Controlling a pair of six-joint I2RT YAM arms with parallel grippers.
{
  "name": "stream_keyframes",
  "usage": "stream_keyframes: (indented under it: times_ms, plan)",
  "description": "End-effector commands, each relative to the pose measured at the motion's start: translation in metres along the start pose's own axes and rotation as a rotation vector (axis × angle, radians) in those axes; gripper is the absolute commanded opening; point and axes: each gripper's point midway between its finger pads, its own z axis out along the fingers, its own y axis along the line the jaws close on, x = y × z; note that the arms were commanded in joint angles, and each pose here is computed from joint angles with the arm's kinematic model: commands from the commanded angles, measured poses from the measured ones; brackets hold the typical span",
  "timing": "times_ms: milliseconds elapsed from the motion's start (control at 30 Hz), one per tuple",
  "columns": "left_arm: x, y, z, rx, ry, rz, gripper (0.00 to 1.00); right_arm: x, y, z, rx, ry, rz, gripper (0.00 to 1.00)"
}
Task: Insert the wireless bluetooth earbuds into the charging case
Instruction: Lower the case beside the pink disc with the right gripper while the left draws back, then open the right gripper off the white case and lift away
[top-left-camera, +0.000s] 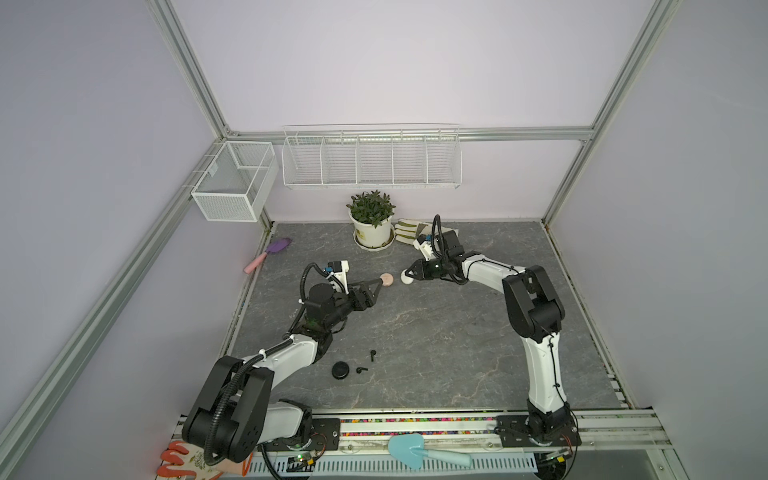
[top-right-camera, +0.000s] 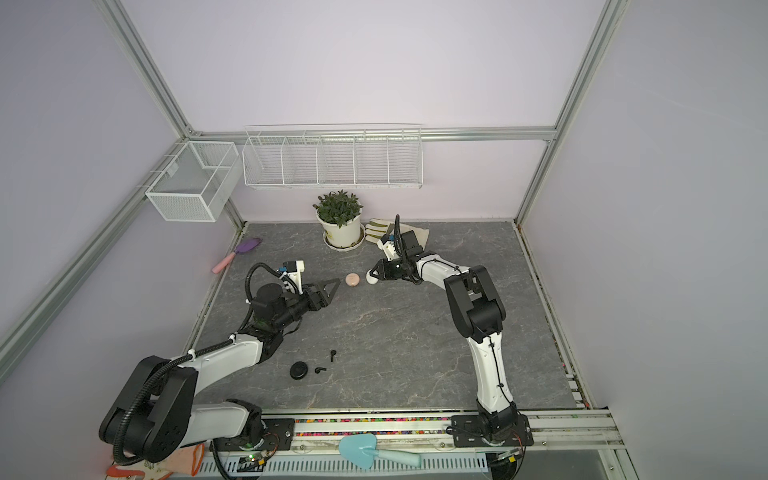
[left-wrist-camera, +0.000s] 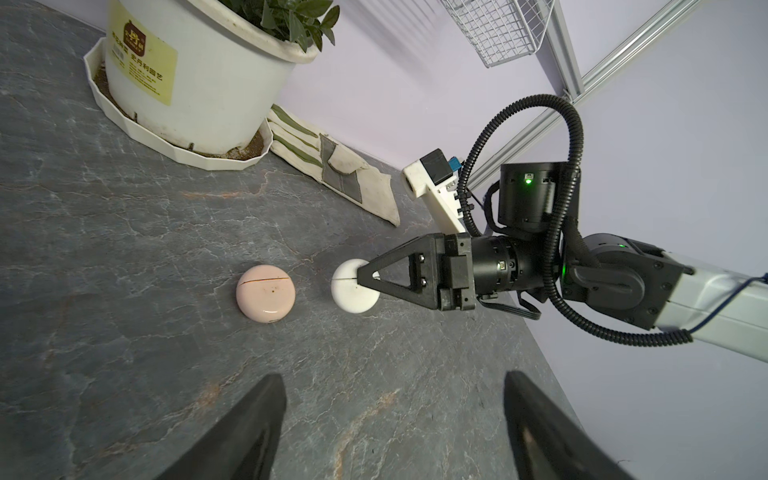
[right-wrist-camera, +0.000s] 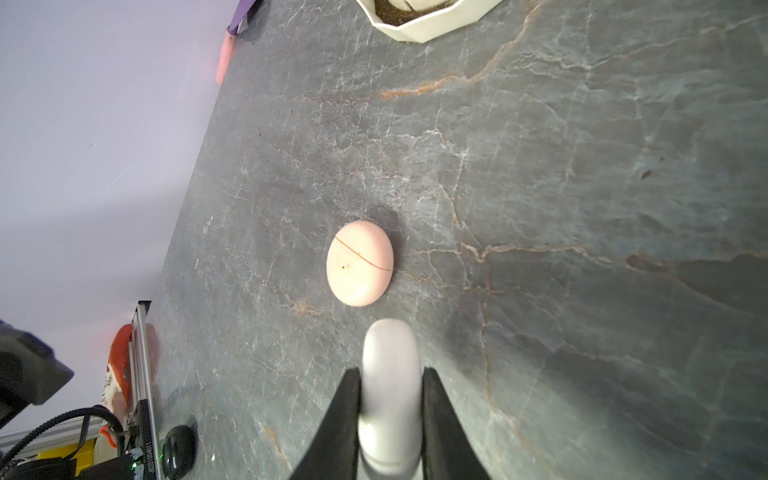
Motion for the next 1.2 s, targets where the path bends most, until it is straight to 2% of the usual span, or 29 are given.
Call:
stream_keyframes:
  times_ms: [0,333,667,1167]
  plan:
    - [-0.013,-0.01,0.005,0.036,-0.021,0.023,0.83,0.0,-0.005,0.008,0.004,0.012,0.021,0.18]
    - [-0.018,-0.011,0.003,0.041,-0.032,0.03,0.84,0.001,-0.012,0.024,0.016,0.032,0.058,0.19]
    - [-0.018,-0.008,0.004,0.038,-0.032,0.027,0.84,0.005,-0.024,0.028,0.04,0.048,0.082,0.25]
    - [-0.018,-0.004,0.004,0.031,-0.039,0.013,0.84,0.008,-0.036,0.021,0.109,0.059,0.088,0.49]
